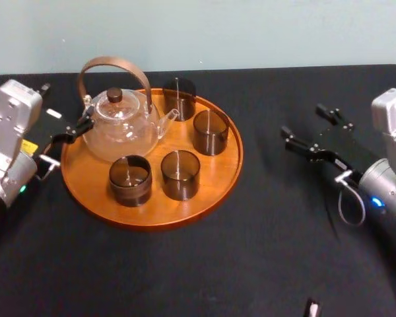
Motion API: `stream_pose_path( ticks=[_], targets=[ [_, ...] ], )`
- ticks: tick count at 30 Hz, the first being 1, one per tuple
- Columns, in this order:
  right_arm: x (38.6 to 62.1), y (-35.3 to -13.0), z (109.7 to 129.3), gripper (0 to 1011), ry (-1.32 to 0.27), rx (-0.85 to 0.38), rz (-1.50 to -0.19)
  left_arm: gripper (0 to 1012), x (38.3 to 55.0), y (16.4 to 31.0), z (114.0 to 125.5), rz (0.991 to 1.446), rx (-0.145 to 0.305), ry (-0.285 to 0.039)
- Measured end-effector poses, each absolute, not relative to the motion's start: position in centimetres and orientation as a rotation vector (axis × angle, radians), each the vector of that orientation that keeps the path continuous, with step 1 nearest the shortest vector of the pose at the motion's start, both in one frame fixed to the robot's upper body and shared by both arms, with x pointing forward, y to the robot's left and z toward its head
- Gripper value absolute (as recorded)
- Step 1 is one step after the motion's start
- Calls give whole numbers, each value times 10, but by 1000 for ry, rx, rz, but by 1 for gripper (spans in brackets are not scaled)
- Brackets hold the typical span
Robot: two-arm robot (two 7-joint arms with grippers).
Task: Pick up the glass from the table and place it on the tray.
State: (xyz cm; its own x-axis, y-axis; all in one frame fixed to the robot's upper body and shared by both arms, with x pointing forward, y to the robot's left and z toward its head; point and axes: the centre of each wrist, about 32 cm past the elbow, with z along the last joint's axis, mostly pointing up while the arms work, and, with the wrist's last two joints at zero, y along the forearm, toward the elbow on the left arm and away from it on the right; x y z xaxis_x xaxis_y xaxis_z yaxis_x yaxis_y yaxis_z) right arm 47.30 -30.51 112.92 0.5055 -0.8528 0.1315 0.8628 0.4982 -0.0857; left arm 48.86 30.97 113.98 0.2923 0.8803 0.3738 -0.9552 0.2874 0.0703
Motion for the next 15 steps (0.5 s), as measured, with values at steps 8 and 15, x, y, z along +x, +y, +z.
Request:
stream_pose_path(
  ticks=[8,15],
  targets=[
    [466,-316,1132,1002,-88,-142,-1108,1001,489,310,1140,1248,304,-285],
    [465,-320,1131,1002,-88,-136,-1132,1001,489,310,1140,1248,305,-285]
  ],
)
